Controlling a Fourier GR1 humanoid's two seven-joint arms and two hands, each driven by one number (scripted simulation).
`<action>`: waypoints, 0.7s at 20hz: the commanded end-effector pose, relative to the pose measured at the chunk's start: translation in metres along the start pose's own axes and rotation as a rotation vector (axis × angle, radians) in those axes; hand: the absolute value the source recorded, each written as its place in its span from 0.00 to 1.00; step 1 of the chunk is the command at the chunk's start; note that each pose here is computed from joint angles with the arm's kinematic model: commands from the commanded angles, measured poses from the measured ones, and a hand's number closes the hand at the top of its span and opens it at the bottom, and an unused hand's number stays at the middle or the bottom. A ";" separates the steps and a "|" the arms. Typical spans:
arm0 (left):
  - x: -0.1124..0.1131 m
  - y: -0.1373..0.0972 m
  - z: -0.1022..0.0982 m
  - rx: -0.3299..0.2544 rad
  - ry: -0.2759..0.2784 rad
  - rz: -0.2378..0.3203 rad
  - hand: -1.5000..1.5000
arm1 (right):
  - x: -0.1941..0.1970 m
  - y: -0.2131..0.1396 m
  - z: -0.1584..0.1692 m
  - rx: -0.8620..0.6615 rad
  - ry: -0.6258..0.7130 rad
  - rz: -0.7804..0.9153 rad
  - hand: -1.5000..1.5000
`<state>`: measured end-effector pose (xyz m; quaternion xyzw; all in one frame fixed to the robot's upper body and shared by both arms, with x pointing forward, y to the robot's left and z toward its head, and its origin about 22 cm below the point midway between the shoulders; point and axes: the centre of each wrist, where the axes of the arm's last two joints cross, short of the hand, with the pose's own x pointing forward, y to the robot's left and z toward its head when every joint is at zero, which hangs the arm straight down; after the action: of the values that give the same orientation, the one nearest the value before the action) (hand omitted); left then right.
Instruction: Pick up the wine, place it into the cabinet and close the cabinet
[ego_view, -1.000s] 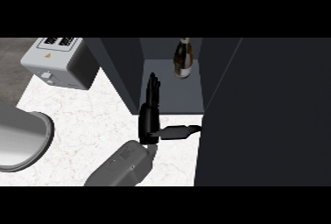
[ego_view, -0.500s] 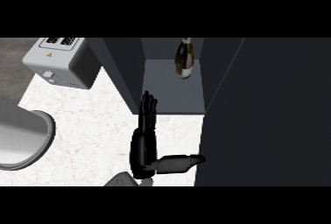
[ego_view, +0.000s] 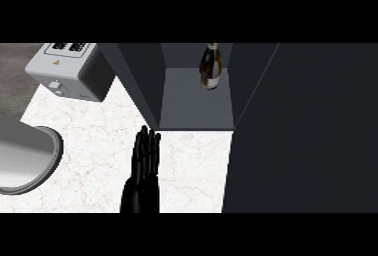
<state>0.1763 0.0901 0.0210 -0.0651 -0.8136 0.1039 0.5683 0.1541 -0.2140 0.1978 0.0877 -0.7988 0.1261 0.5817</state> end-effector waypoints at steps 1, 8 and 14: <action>0.020 0.011 0.007 -0.050 -0.010 0.015 0.00 | 0.014 -0.004 0.018 0.080 -0.016 -0.079 0.00; 0.039 0.041 0.030 -0.120 0.029 0.024 0.00 | 0.007 0.008 0.023 0.180 0.021 -0.043 1.00; 0.062 0.089 0.026 -0.115 -0.005 0.016 0.00 | -0.006 0.005 0.030 0.208 0.022 -0.055 1.00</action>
<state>0.1338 0.1597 0.0392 -0.1076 -0.8150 0.0627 0.5660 0.1483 -0.2118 0.1829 0.1185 -0.7701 0.1982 0.5946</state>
